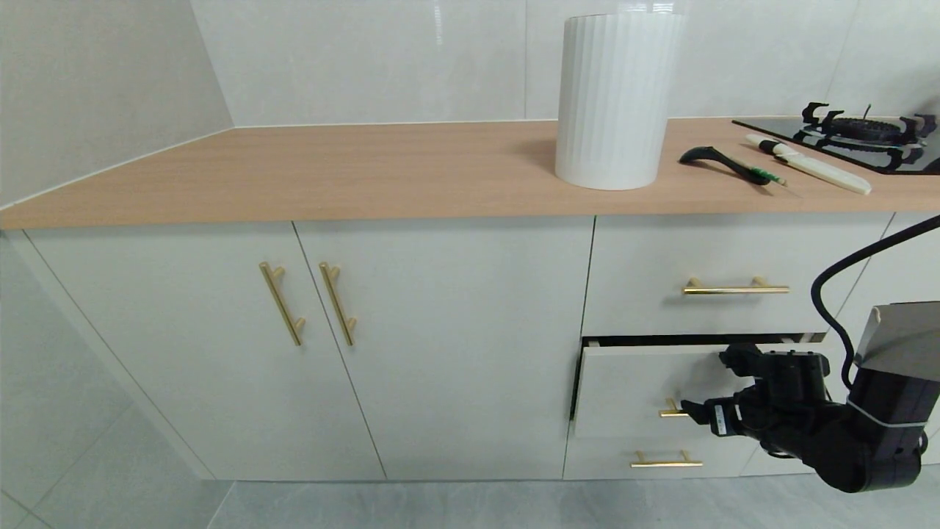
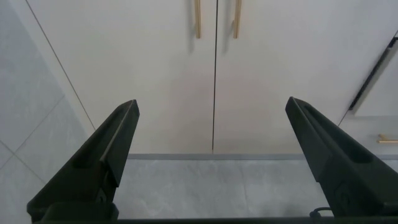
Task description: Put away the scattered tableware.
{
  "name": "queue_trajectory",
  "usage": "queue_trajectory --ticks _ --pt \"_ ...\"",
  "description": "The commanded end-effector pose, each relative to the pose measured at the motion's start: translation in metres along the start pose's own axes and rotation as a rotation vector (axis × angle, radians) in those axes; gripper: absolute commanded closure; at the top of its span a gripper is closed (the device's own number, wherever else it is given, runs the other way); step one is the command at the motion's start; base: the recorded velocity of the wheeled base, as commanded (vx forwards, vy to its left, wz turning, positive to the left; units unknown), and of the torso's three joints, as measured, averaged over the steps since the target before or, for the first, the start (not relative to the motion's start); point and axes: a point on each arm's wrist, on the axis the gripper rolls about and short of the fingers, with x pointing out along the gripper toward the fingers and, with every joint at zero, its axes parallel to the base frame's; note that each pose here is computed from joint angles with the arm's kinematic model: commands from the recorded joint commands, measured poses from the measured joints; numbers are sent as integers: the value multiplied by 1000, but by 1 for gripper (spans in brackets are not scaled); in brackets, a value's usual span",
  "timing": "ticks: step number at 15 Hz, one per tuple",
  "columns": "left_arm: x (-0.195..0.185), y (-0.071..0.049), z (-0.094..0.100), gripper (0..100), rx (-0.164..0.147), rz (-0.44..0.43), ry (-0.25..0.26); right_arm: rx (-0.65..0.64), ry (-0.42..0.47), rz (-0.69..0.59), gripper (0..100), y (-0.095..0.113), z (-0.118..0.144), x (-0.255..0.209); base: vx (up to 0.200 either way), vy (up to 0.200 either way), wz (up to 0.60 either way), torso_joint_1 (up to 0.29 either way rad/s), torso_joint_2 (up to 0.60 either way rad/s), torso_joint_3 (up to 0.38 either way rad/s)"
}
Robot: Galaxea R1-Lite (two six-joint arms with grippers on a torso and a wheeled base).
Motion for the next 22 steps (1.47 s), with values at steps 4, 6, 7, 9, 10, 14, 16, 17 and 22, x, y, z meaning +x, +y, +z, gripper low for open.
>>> queue_trajectory --ticks 4,6,7,9,10,14,16,17,22 --pt "0 0 0 0 0 0 2 -4 -114 5 0 0 29 -66 0 0 0 0 0 0" --pt "0 0 0 0 0 0 2 -19 -212 9 0 3 50 -109 0 0 0 0 0 0" --pt "0 0 0 0 0 0 2 -24 -241 13 0 4 61 -132 0 0 0 0 0 0" --pt "0 0 0 0 0 0 2 -36 -240 37 0 9 83 -167 0 0 0 0 0 0" --pt "0 0 0 0 0 0 2 -36 -226 43 0 9 95 -173 0 0 0 0 0 0" --pt "0 0 0 0 0 0 2 -33 -197 39 0 10 132 -136 0 0 0 0 0 0" --pt "0 0 0 0 0 0 2 -33 -153 45 0 11 126 -119 0 0 0 0 0 0" --pt "0 0 0 0 0 0 2 -34 -122 49 0 12 121 -108 0 0 0 0 0 0" --pt "0 0 0 0 0 0 2 3 -80 64 0 21 120 -61 0 0 0 0 0 0"
